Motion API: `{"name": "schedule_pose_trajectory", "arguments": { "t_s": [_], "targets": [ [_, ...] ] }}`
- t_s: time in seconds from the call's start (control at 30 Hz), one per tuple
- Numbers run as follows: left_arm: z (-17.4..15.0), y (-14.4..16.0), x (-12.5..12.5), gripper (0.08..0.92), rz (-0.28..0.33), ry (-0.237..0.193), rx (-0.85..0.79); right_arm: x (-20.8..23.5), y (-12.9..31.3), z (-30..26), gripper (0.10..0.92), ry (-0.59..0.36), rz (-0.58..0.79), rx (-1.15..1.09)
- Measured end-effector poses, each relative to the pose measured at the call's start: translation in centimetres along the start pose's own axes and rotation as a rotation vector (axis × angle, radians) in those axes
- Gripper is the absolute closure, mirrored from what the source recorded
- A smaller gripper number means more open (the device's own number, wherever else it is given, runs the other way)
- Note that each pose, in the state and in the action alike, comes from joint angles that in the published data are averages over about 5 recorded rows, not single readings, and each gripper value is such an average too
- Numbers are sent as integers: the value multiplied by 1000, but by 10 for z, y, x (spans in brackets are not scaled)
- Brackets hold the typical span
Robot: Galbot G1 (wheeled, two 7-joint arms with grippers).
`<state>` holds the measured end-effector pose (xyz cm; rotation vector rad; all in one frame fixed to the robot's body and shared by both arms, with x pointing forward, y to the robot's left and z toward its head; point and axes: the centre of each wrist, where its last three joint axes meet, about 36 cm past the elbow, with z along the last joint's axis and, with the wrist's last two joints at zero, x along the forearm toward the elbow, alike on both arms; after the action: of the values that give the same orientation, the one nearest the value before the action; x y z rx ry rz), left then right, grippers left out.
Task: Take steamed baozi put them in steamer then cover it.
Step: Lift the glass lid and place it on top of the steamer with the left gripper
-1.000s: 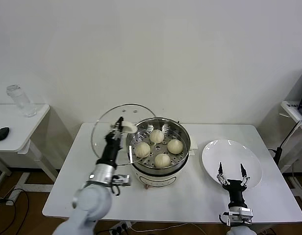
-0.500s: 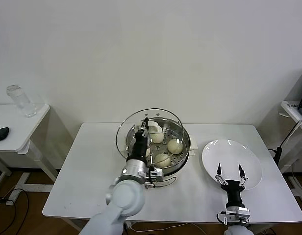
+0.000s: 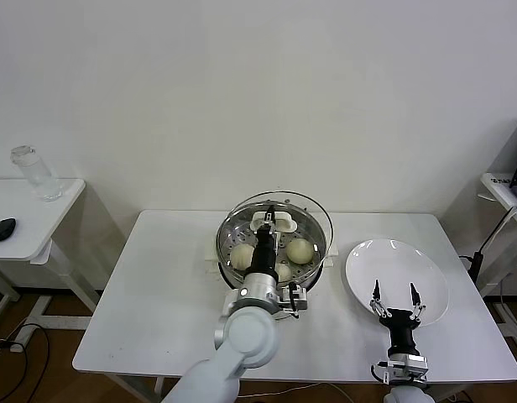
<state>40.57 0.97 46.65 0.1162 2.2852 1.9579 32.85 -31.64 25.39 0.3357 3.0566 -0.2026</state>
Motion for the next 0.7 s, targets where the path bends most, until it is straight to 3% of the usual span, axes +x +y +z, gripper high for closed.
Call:
{"name": "schedule_pose_trajectory", "arguments": {
  "t_s": [0.7],
  "targets": [
    [-9, -33, -17, 811, 38, 18, -100, -2, 0, 0, 200, -5, 3, -1]
  ]
}}
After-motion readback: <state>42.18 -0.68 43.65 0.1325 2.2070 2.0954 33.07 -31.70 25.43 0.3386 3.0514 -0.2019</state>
